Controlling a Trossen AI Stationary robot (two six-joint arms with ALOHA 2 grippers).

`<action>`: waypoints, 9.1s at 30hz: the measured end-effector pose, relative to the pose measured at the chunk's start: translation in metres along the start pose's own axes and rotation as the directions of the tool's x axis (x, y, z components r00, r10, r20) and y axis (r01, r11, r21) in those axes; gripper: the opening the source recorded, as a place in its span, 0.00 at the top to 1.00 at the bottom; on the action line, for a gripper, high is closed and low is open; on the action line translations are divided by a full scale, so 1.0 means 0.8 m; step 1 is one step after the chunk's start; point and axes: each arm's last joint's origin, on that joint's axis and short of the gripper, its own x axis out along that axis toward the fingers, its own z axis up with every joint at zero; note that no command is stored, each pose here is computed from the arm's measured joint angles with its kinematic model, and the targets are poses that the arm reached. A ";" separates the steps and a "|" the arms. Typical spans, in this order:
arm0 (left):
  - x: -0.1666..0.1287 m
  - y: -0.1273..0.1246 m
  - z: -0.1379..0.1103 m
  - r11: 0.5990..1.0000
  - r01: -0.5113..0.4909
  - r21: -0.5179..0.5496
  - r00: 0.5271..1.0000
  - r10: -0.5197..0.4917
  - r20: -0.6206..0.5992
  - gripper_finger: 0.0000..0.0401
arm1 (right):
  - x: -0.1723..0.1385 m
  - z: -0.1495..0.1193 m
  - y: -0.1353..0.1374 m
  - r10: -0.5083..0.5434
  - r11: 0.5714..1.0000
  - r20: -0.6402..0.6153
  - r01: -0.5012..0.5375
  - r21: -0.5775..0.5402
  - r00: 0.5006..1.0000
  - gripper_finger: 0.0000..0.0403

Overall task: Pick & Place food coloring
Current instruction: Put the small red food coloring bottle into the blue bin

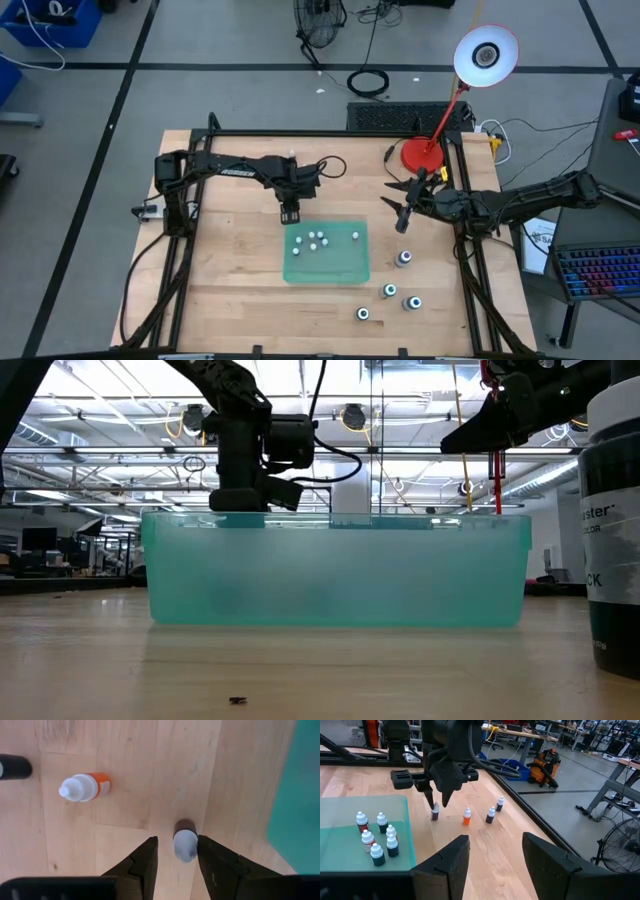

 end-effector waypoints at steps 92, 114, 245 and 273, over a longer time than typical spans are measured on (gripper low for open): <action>0.008 -0.006 -0.012 0.993 -0.048 0.111 0.997 0.055 -0.060 0.87 | 0.000 0.000 0.000 0.000 1.000 0.001 0.000 0.000 1.000 0.57; -0.129 -0.139 0.011 0.932 -0.172 0.320 0.964 0.091 0.251 0.97 | 0.000 0.000 0.000 0.000 1.000 0.001 0.000 0.000 1.000 0.57; -0.036 0.030 -0.252 0.992 0.004 -0.126 0.258 0.120 0.958 0.87 | 0.042 -0.135 -0.059 -0.129 0.696 -0.971 0.679 -0.232 -0.200 1.00; -0.036 0.029 -0.252 0.992 0.004 -0.124 0.258 0.119 0.959 0.87 | 0.025 -0.082 -0.065 0.000 0.792 -0.998 0.609 -0.038 -0.061 0.59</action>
